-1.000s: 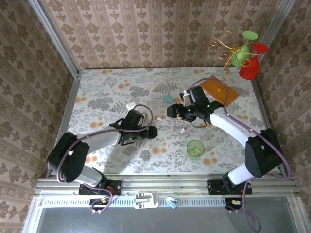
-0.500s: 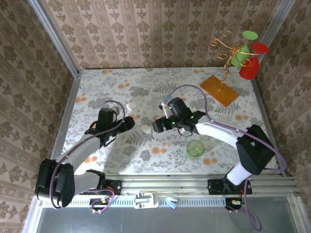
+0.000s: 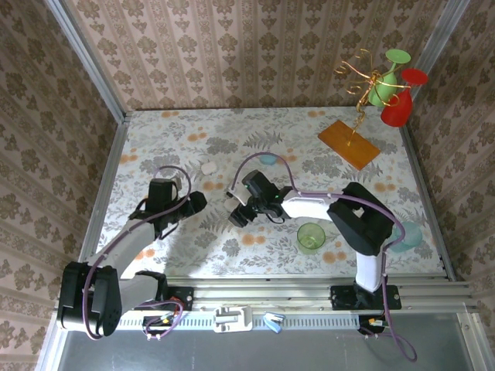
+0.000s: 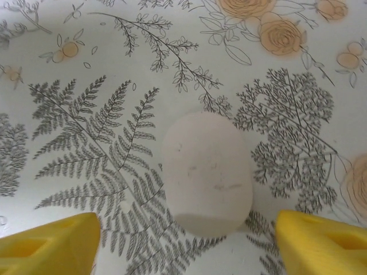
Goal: Insert the wireless bluetooth earbuds into the charging case
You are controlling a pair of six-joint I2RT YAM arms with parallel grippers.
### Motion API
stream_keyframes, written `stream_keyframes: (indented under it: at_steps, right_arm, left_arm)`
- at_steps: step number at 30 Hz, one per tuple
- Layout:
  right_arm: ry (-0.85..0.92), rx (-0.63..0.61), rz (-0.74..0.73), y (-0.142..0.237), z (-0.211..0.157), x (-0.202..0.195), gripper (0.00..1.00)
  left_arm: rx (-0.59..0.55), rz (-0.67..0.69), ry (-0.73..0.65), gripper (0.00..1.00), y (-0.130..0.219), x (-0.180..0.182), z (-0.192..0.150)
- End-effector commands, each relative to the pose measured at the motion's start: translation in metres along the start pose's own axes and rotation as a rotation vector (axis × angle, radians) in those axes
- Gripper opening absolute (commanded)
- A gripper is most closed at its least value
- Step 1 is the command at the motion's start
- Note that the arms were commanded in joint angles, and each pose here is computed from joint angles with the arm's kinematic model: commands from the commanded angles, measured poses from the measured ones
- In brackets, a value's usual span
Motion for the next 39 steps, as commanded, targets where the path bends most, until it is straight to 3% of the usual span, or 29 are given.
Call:
stream_keyframes:
  at_steps: [1, 7, 16, 19, 21, 28, 33, 39]
  right_arm:
    - [0.048, -0.015, -0.004, -0.010, 0.013, -0.005, 0.68]
    - [0.056, 0.025, 0.016, -0.023, 0.004, -0.005, 0.58]
    - [0.069, 0.070, 0.034, -0.026, -0.009, -0.002, 0.62]
    - [0.072, 0.089, 0.042, -0.026, -0.014, -0.002, 0.57]
    - [0.073, 0.096, 0.048, -0.026, -0.016, -0.001, 0.49]
    - [0.084, 0.084, 0.057, -0.017, -0.011, 0.001, 0.44]
    - [0.069, 0.037, 0.043, 0.012, 0.003, -0.002, 0.38]
    - [-0.015, -0.035, 0.084, 0.072, 0.014, -0.010, 0.33]
  left_arm:
    - [0.008, -0.007, -0.027, 0.79, 0.001, 0.002, -0.002]
    - [0.016, -0.012, -0.045, 0.79, 0.000, 0.002, -0.004]
    - [0.010, -0.021, -0.048, 0.79, 0.001, 0.001, -0.002]
    - [0.008, -0.026, -0.053, 0.79, 0.001, 0.000, -0.002]
    - [0.008, -0.027, -0.057, 0.79, 0.001, -0.001, -0.002]
    - [-0.015, -0.047, -0.081, 0.81, 0.002, -0.004, 0.001]
    - [-0.156, -0.132, -0.198, 0.85, 0.005, -0.024, 0.023]
    - [-0.459, -0.213, -0.591, 0.98, 0.023, -0.085, 0.048]
Point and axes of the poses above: each hand's point on the last joint's axis, 136 mm out from that joint toward the fingers, its own y axis back along the fingers, its own x axis along the line the jaws close on, z = x × y, the point moved 2 cm from there along y, back along the fingers, and after that the axes turned 5 degrees about y, right-handed, at the moved point
